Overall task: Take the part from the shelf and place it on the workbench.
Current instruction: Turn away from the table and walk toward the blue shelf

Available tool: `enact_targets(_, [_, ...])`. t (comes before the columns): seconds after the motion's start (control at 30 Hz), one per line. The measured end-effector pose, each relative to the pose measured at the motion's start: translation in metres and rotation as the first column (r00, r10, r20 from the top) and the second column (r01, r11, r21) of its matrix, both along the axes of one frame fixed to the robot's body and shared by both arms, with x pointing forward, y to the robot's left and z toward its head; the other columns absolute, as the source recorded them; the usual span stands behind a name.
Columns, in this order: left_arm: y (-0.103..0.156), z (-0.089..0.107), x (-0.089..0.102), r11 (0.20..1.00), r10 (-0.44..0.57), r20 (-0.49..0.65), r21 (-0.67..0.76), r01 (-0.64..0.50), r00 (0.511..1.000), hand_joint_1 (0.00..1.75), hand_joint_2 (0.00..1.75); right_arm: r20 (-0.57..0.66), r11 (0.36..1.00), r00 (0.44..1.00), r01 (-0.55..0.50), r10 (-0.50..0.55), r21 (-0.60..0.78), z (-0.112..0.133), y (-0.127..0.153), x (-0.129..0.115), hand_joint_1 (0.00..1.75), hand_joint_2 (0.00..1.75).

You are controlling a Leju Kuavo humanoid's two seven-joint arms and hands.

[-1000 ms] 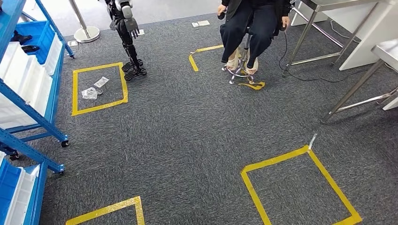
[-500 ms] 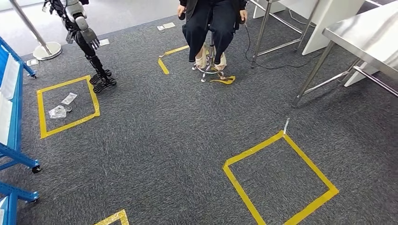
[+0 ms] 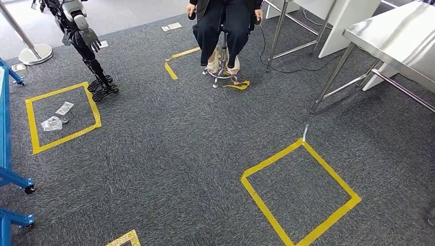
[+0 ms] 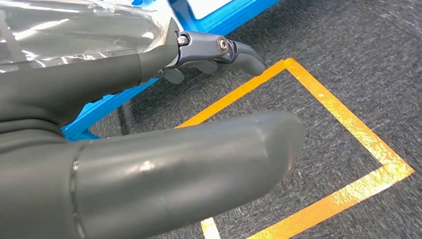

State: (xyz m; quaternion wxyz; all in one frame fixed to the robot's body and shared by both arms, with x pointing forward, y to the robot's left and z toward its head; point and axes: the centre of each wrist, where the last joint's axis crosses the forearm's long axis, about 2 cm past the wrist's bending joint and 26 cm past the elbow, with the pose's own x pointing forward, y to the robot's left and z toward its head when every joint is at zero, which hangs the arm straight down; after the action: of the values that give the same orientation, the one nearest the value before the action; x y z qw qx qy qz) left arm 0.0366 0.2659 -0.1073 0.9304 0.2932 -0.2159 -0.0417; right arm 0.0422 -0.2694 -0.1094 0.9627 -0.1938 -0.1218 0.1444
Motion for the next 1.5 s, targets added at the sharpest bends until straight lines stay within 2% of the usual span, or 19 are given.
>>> enact_targets(0.9, [-0.0044, 0.0013, 0.0084, 1.0, -0.03, 0.007, 0.007, 0.03, 1.0, 0.0, 0.0, -0.012, 1.0, 1.0, 0.029, -0.029, -0.008, 0.0, 0.0022, -0.0019, 0.0, 0.0])
enact_targets(1.5, [-0.0055, 0.0013, 0.0073, 0.999, -0.039, -0.004, 0.007, 0.039, 0.999, 0.0, 0.0, -0.018, 0.999, 0.999, 0.033, -0.033, -0.012, -0.0003, 0.0021, -0.0047, 0.0, 0.0])
